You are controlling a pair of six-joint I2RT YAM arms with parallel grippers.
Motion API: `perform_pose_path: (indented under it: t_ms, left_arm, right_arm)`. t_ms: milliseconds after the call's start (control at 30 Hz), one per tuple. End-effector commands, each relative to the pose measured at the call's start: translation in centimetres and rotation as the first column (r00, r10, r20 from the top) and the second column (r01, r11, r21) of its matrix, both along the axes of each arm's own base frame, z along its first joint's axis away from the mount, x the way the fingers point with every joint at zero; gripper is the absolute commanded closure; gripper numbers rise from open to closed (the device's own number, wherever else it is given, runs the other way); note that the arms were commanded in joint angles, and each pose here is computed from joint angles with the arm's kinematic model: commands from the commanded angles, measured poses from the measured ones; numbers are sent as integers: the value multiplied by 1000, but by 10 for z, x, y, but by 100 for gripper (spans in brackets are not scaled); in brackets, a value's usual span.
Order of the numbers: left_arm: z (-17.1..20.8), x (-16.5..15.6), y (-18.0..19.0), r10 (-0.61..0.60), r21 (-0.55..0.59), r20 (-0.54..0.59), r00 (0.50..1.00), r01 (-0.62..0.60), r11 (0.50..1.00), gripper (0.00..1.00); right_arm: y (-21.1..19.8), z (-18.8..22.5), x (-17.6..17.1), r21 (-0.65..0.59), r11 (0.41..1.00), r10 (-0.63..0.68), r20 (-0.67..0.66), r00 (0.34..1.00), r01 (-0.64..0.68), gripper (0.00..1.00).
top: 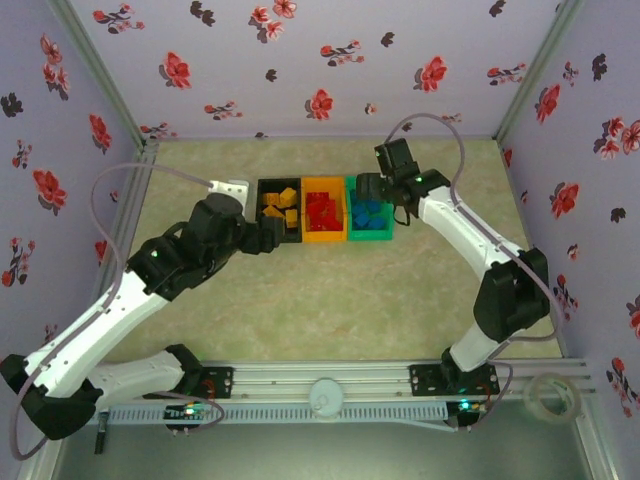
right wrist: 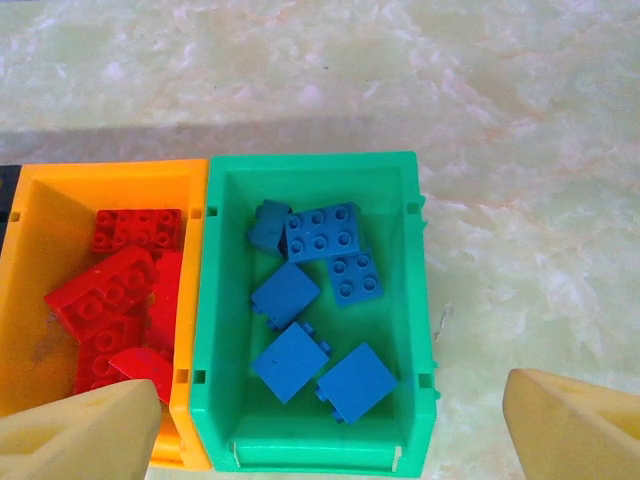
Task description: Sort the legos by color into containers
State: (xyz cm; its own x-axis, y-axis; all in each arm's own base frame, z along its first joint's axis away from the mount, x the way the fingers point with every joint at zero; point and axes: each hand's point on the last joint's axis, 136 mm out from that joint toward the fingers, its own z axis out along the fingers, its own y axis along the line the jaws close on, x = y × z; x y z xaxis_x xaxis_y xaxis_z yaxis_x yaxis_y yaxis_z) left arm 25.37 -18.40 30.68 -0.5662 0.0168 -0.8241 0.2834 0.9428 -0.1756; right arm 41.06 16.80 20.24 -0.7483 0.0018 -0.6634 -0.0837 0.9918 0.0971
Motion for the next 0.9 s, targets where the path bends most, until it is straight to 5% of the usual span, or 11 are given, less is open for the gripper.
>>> perform_pose_path:
  t_ms: [0, 333, 567, 867]
  left_arm:
    - [14, 2, 8, -11, 61, 35, 999, 9, 998, 0]
    - [39, 2, 24, 10, 122, 48, 999, -15, 992, 0]
    - [36, 9, 67, 188, 188, -33, 982, -179, 966, 0]
    - [29, 26, 133, 405, 270, 21, 914, -396, 878, 0]
  right_arm:
    - [-6, 17, 0, 4, 1000, 6, 56, 998, -7, 9]
    - [-38, 34, -15, 12, 999, -45, 103, 994, 44, 1]
    - [-80, 44, -31, 39, 987, -158, 122, 980, 155, 0]
    - [-121, 49, -58, 12, 965, -260, 187, 947, 263, 0]
